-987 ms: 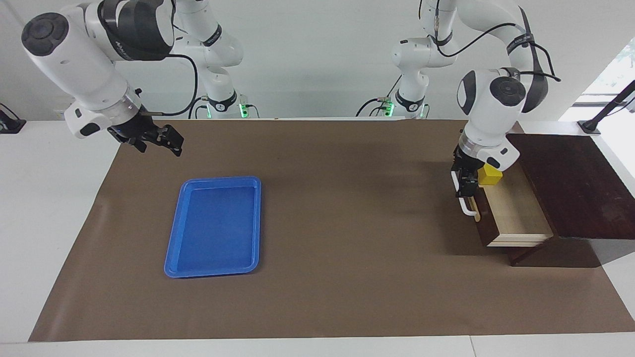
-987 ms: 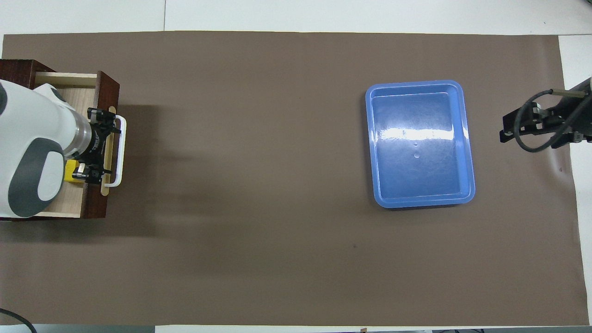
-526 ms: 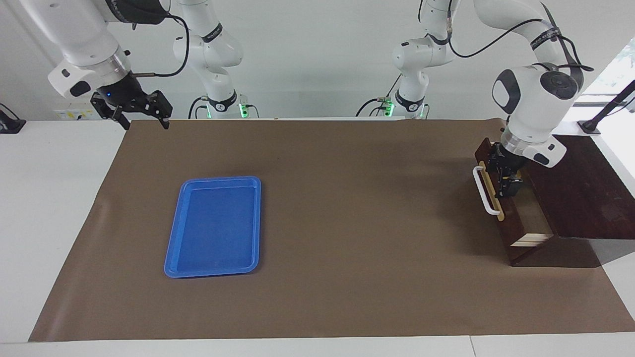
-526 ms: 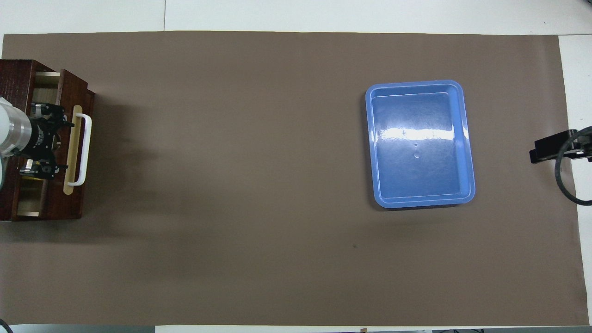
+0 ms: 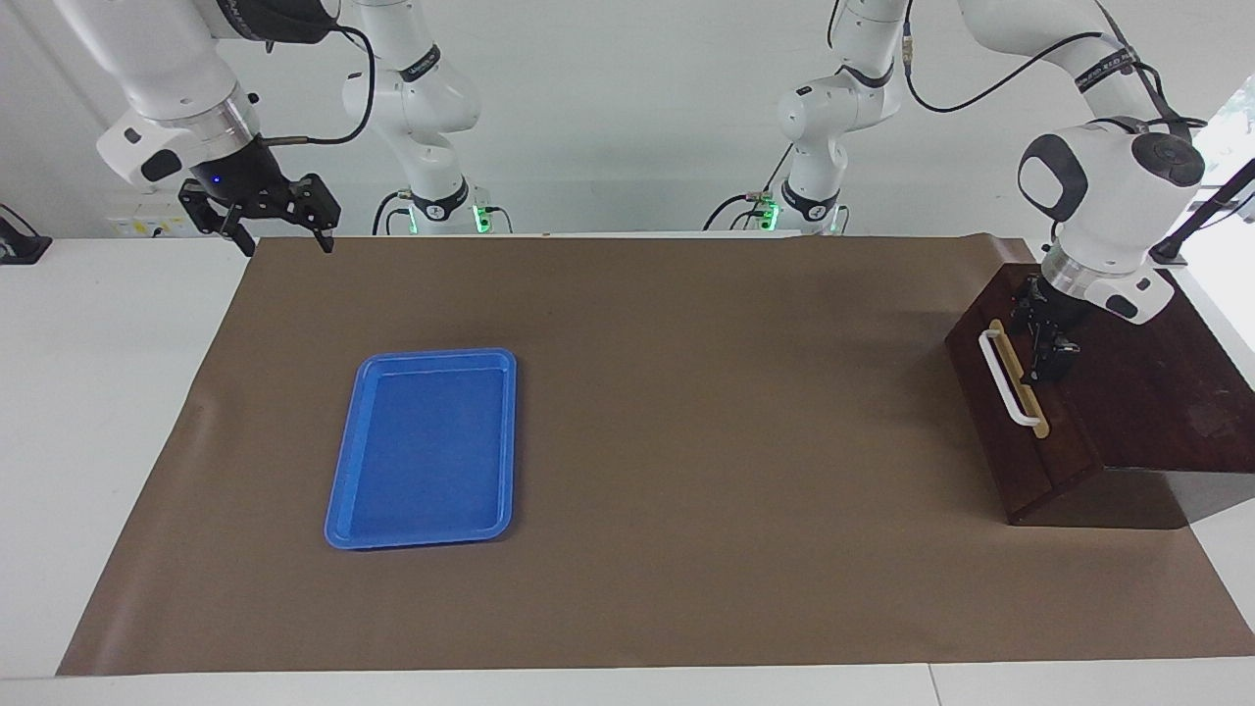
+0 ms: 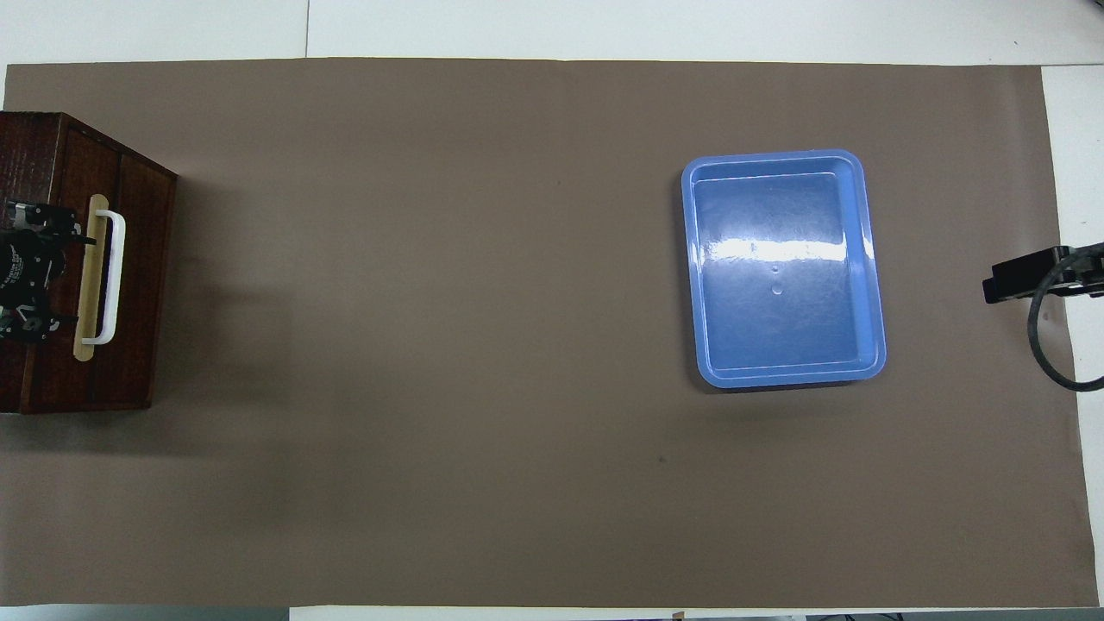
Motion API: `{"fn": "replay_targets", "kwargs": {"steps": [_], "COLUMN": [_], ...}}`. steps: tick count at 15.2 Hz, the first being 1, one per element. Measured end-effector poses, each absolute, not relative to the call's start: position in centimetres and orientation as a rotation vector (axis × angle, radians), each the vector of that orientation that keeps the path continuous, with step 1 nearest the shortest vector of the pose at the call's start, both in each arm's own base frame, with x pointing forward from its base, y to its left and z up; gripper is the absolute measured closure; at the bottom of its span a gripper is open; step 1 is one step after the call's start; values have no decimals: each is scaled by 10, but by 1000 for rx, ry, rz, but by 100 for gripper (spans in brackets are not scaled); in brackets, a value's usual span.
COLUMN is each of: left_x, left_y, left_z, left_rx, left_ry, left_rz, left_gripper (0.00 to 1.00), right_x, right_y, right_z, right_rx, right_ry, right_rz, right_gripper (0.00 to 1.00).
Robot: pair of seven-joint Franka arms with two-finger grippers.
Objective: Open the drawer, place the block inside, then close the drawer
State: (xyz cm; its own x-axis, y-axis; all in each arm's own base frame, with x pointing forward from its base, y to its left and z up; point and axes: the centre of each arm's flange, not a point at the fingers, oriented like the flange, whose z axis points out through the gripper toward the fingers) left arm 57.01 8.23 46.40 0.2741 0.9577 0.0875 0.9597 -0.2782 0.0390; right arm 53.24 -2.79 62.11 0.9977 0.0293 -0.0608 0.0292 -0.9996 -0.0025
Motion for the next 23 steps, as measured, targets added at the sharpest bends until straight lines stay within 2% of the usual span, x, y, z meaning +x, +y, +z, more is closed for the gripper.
{"fn": "replay_targets", "kwargs": {"steps": [4,10,15,20,23], "left_x": [570,529,529,554,555], "left_y": [42,-22,-46,-53,-56], "left_z": [533,593,585,554,567], "left_rx": [-2632,-2975,-3075,-3083,-3093], "left_ry": [-1592,-723,-228,-118,-63], "left_rz": [-80,142,219,311,276], "left_gripper": [0,0,0,0,0], "right_x": [537,536,536,536,535], "right_y": [-30,-30,-28,-27,-27], "right_z": [612,614,615,615,615], "right_rx": [-3136,-3136,-3137,-3137,-3137], "right_ry": [-40,-40,-46,-48,-49], "right_rz": [118,115,111,110,114], "right_gripper": [0,0,0,0,0]}}
